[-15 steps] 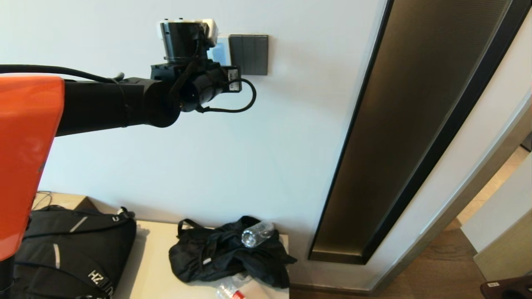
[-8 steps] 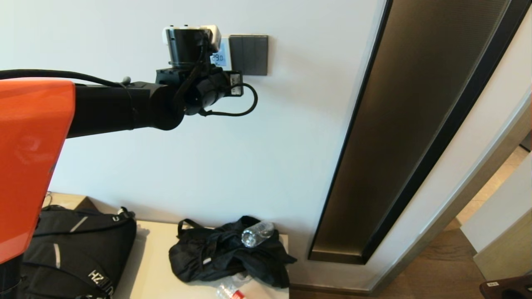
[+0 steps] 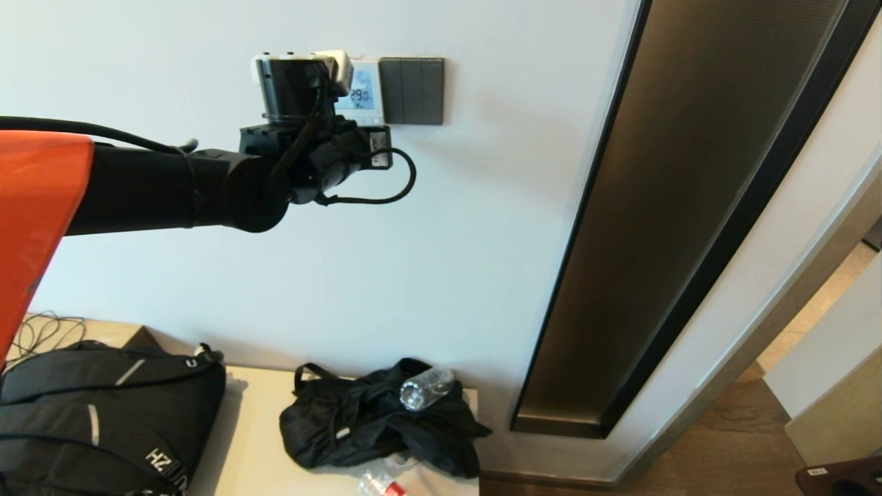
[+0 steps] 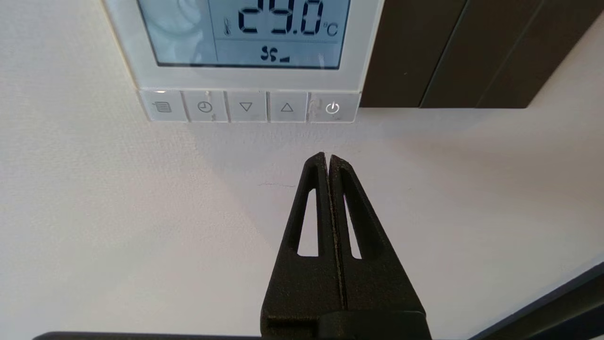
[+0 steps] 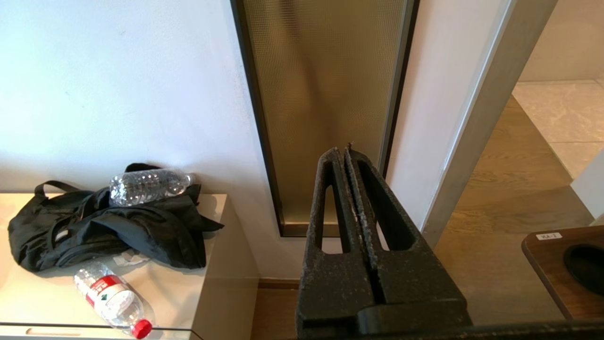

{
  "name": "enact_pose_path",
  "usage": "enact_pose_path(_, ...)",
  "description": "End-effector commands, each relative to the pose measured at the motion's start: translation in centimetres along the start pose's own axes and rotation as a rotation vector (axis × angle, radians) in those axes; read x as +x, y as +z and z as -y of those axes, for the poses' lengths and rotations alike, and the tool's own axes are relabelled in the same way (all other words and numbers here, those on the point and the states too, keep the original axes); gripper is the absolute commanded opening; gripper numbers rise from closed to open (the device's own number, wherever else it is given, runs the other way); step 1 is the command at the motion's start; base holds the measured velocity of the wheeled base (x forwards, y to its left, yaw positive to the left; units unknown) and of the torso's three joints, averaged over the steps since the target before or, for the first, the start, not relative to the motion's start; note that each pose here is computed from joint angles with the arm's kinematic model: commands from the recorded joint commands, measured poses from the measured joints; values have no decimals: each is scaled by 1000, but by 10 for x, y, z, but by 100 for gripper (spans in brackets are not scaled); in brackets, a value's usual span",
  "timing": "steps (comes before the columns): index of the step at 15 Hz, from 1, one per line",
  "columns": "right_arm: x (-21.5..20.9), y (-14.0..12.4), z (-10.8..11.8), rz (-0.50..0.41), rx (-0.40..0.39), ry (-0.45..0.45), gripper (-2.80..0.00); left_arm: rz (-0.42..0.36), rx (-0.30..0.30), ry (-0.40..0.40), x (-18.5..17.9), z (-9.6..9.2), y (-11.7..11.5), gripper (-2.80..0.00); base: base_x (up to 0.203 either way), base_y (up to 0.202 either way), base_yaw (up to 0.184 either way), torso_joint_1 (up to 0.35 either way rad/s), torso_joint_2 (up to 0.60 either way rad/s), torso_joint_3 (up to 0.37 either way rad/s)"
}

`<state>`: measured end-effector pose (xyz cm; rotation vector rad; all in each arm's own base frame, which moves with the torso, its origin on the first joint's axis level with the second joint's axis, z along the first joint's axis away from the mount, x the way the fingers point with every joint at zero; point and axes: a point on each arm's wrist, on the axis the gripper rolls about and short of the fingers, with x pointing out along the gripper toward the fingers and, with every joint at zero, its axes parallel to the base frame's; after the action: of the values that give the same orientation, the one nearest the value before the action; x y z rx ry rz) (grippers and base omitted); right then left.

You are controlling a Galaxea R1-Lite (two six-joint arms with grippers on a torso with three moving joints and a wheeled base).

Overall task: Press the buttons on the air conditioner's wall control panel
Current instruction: Press the temperature decrease button

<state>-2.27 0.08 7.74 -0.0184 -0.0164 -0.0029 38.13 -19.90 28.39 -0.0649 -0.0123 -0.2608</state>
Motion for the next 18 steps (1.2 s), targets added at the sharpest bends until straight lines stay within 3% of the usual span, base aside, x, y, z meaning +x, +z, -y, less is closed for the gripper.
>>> enact_pose_path(1, 0, 0, 0, 0, 0, 1, -280, 29, -3, 27, -14, -14, 14, -280, 0, 0, 0, 0, 0, 0)
enact_pose_path(5, 0, 0, 0, -2, 0, 1, -280, 31, -4, 73, -12, -35, 17, -280, 0, 0, 0, 0, 0, 0)
enact_pose_path(18, 0, 0, 0, 0, 0, 0, -280, 28, -2, 62, 0, -28, 12, -280, 0, 0, 0, 0, 0, 0)
